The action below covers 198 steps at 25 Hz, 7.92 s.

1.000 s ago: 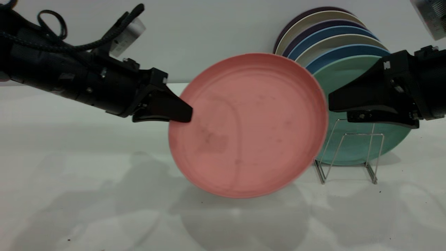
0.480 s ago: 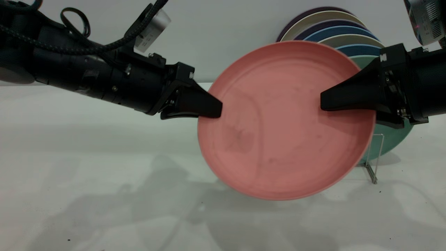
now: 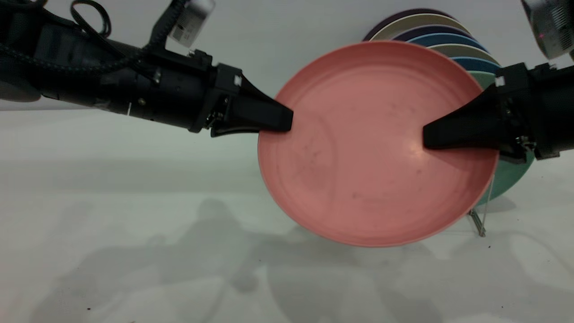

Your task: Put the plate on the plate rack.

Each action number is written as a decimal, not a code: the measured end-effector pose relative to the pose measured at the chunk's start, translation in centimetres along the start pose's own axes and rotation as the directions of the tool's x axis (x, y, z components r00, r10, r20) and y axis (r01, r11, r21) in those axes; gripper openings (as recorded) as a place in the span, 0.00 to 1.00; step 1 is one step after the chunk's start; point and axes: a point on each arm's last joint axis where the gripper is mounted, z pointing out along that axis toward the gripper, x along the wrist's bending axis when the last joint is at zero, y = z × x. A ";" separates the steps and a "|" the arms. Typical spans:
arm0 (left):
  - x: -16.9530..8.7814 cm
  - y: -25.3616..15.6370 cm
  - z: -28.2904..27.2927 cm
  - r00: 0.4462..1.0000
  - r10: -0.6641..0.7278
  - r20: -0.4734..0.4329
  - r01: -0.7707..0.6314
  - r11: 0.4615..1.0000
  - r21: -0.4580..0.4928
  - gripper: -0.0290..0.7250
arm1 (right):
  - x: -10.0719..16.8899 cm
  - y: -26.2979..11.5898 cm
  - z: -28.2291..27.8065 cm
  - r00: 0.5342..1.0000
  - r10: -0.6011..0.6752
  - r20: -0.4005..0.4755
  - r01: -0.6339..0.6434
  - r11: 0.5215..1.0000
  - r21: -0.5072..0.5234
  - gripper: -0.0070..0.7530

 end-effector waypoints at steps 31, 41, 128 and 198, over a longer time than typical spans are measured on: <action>8.8 -0.9 -11.1 0.879 -0.337 -0.338 0.326 0.941 -0.088 0.49 | 2.1 8.3 -10.6 0.296 -0.922 0.250 0.848 0.374 0.375 0.14; 8.8 -0.9 -11.2 0.877 -0.333 -0.347 0.324 0.942 -0.085 0.49 | 2.9 10.6 -7.5 0.209 -0.961 0.183 0.886 0.265 0.380 0.14; -24.3 -10.7 -28.3 0.418 -0.123 -0.900 -0.005 0.990 -0.137 0.63 | 20.7 -9.0 -23.2 0.725 -0.214 0.654 0.302 0.953 -0.023 0.56; -22.3 -19.0 -26.9 0.410 -0.110 -0.906 -0.095 0.982 -0.162 0.63 | 17.2 -15.4 -21.8 0.647 -0.308 0.697 0.473 0.880 -0.050 0.56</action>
